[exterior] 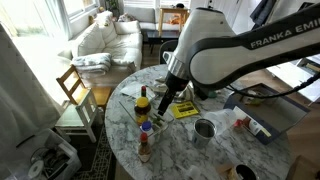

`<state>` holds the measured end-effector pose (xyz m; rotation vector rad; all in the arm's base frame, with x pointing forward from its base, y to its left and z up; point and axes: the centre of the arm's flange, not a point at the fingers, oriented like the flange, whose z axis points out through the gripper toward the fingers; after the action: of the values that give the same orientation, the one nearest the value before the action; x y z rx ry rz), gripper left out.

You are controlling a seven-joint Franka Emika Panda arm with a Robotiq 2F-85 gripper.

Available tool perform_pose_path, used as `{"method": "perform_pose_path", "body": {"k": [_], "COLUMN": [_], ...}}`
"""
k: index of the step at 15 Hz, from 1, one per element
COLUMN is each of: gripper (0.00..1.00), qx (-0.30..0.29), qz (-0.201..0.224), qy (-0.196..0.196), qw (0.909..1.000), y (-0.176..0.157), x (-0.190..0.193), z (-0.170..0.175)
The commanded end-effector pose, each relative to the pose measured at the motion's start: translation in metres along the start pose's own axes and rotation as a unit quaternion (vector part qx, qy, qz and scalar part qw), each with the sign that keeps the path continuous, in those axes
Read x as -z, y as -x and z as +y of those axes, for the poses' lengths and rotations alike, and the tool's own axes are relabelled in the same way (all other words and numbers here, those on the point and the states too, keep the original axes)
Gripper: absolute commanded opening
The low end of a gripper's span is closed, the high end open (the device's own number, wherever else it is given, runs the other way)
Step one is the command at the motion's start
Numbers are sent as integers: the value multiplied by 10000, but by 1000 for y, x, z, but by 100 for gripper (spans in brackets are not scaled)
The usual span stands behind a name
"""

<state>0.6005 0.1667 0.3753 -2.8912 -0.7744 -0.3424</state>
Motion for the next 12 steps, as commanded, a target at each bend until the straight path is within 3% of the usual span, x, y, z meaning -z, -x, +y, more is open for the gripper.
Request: {"method": "perform_pose_path", "body": {"k": [1, 4, 5, 12], "gripper": [100, 93, 86, 84], "qx": [-274, -296, -331, -458], "qz": [-192, -210, -183, -313], "qy": [-113, -158, -214, -291], "qw": [9994, 9992, 9991, 9980], "y": [-10, -13, -14, -16], "x": [-25, -45, -50, -74], "z": [9, 6, 5, 1]}}
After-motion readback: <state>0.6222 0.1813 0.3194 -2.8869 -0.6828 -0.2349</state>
